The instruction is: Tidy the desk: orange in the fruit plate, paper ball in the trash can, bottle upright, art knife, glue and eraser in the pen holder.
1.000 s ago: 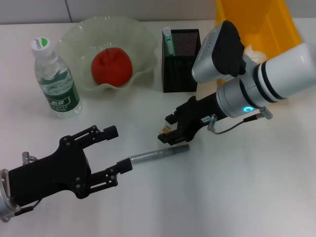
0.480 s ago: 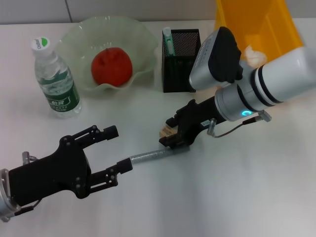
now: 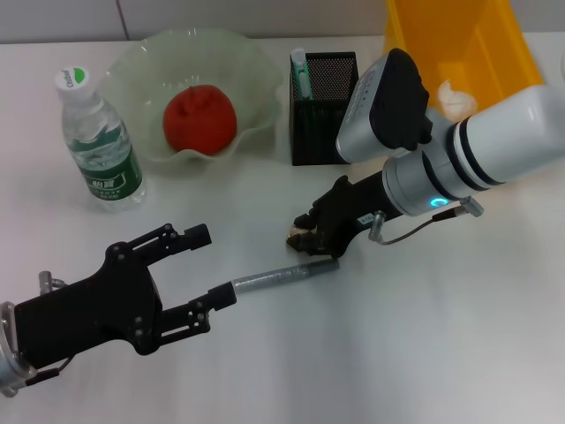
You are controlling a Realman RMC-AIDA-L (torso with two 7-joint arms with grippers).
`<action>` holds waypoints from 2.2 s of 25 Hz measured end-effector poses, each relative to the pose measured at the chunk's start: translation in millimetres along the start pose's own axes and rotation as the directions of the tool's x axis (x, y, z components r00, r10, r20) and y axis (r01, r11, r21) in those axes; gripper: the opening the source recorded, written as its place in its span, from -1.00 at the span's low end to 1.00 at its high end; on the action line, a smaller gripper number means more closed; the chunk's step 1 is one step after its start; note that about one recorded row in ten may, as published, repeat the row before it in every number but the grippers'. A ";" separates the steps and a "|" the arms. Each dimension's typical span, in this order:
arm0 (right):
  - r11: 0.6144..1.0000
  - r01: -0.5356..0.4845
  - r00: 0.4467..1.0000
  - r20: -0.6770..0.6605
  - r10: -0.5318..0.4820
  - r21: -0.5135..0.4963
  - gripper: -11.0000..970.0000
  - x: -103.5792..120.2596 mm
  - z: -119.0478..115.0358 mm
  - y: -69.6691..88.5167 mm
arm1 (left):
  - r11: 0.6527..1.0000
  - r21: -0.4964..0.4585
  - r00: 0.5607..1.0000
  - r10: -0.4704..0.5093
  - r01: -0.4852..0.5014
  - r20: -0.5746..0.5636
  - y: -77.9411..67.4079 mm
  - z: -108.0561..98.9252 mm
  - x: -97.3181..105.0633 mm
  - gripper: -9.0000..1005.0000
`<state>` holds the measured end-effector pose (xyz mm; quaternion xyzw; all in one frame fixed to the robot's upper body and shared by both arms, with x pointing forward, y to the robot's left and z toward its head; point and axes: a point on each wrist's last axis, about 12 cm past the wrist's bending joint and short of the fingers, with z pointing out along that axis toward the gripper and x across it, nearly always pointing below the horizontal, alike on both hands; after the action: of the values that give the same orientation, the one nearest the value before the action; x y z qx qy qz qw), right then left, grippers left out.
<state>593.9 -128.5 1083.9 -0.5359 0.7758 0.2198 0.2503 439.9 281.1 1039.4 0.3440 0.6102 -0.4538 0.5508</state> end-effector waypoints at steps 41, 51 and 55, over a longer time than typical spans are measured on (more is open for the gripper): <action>0.997 -0.032 0.882 0.471 -0.003 0.067 -0.48 9.4 -79.5 -33.3 | 1.000 -0.020 1.000 0.007 -0.007 0.004 7.9 5.2 -3.6 0.54; 0.971 -0.100 0.823 0.566 -0.041 0.217 -0.47 8.5 -81.5 -51.2 | 0.994 -0.081 0.997 -0.071 0.072 0.018 12.0 2.1 -2.3 0.54; 0.962 -0.127 0.830 0.557 -0.031 0.243 -0.46 4.4 -76.9 -57.6 | 0.995 -0.068 0.997 -0.076 0.078 0.034 10.7 2.1 -4.3 0.54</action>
<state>635.1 -197.4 1136.8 -0.3899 0.7054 0.2645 0.5295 451.2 283.2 1041.8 0.2935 0.6297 -0.4587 0.5540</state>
